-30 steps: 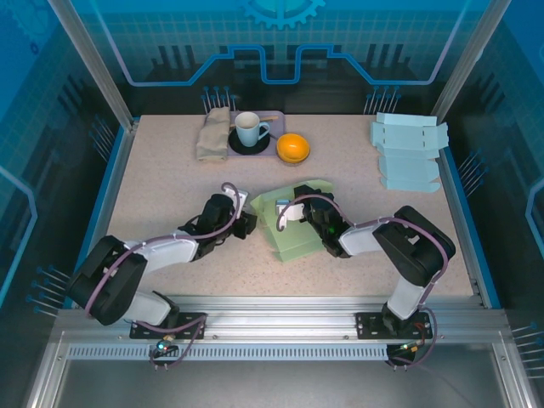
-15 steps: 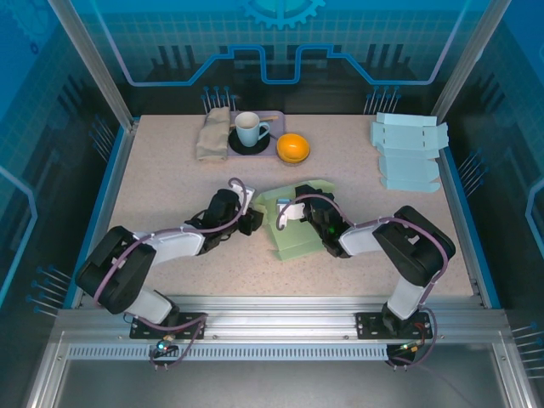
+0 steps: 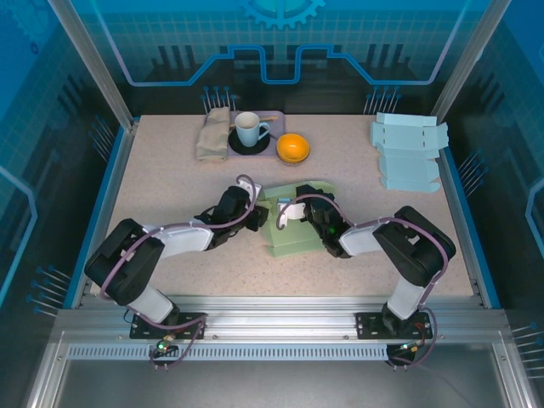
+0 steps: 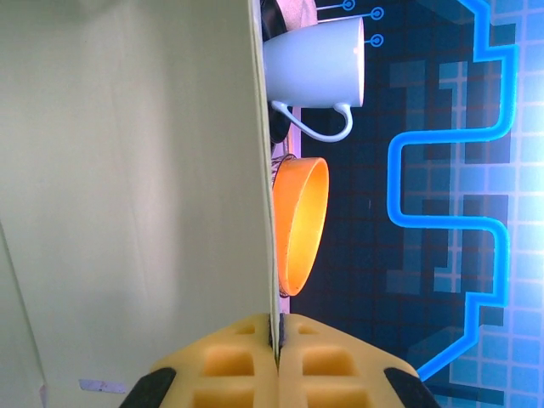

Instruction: Fold the paper box

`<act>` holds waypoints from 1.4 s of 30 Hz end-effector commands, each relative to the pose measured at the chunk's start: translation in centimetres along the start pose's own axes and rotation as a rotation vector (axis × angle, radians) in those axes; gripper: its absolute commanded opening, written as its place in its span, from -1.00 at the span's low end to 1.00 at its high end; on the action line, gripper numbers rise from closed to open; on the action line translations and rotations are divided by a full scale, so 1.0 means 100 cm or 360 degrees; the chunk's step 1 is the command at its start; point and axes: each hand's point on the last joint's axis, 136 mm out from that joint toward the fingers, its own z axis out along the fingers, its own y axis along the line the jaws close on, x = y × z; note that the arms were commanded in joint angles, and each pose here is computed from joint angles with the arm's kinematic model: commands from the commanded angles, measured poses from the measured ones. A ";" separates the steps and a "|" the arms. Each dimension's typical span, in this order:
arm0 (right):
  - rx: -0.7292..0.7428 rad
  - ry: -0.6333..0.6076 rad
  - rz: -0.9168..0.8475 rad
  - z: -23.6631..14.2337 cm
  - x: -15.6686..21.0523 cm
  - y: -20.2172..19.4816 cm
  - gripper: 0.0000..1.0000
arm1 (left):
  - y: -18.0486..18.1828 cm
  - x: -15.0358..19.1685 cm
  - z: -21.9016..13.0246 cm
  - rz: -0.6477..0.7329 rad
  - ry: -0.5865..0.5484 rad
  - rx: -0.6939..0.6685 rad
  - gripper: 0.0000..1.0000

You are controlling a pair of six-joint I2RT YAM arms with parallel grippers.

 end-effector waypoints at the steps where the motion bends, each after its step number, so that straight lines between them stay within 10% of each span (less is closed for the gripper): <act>1: -0.0080 -0.0074 0.0021 -0.003 -0.011 0.018 -1.00 | -0.007 -0.022 0.007 -0.0037 -0.0108 -0.0004 -0.14; 24: -0.0220 -0.0113 0.0121 -0.003 -0.008 0.028 -1.00 | 0.001 -0.027 0.031 0.0032 -0.0118 -0.0150 -0.03; 42: -0.0484 -0.0196 0.0276 -0.013 -0.004 0.035 -1.00 | 0.021 -0.046 0.038 0.0072 -0.0247 -0.0367 -0.43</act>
